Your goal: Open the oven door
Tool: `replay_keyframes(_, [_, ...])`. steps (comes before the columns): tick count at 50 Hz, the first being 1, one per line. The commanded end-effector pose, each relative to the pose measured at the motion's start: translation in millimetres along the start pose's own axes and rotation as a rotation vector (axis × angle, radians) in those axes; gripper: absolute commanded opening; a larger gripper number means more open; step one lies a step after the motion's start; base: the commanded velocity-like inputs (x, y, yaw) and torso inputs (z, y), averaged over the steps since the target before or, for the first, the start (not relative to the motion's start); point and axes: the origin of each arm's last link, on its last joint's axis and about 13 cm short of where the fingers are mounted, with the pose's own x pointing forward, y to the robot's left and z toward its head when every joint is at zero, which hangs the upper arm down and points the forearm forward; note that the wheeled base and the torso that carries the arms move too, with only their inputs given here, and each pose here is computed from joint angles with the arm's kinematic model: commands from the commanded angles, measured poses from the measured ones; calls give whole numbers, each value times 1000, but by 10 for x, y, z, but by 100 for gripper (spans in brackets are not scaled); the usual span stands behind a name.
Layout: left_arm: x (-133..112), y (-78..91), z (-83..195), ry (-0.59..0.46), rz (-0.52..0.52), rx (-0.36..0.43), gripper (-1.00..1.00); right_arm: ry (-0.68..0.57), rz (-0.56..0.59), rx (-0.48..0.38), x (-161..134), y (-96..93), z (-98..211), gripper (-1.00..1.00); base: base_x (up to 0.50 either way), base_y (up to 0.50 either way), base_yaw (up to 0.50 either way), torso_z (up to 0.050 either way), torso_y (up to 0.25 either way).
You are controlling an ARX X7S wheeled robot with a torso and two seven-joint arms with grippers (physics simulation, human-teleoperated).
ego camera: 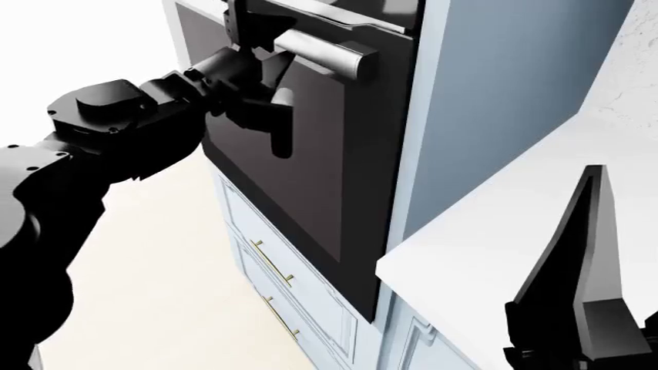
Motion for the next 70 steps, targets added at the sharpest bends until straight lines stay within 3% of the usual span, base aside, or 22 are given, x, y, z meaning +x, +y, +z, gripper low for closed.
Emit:
replay_keyframes(1, [-9, -22, 0, -7, -16, 2, -100, 1, -1, 0, 4, -1, -4, 100, 0, 0, 0, 0, 0])
replay_keyframes(19, [-134, 23, -143, 6, -21, 23, -100, -1, 2, 2, -4, 10, 6, 100, 0, 0, 0, 0, 0])
replay_keyframes(38, [-582, 44, -144, 19, 12, 59, -100, -5, 2, 3, -7, 14, 13, 100, 0, 0, 0, 0, 1])
replay_keyframes(40, [-672, -3, -131, 27, 3, 84, -100, -7, 2, 2, -7, 13, 18, 100, 0, 0, 0, 0, 0])
replay_keyframes(54, [-1085, -149, -60, 83, 54, 51, -100, -7, 1, 1, 5, 9, 12, 100, 0, 0, 0, 0, 1])
replay_keyframes(62, [-1318, -298, 30, 99, 36, 59, -100, -7, 3, 0, 4, 13, 13, 100, 0, 0, 0, 0, 0])
replay_keyframes(70, [-1520, -344, 72, 126, 24, 45, -100, -8, 7, 2, -5, 21, 22, 100, 0, 0, 0, 0, 0])
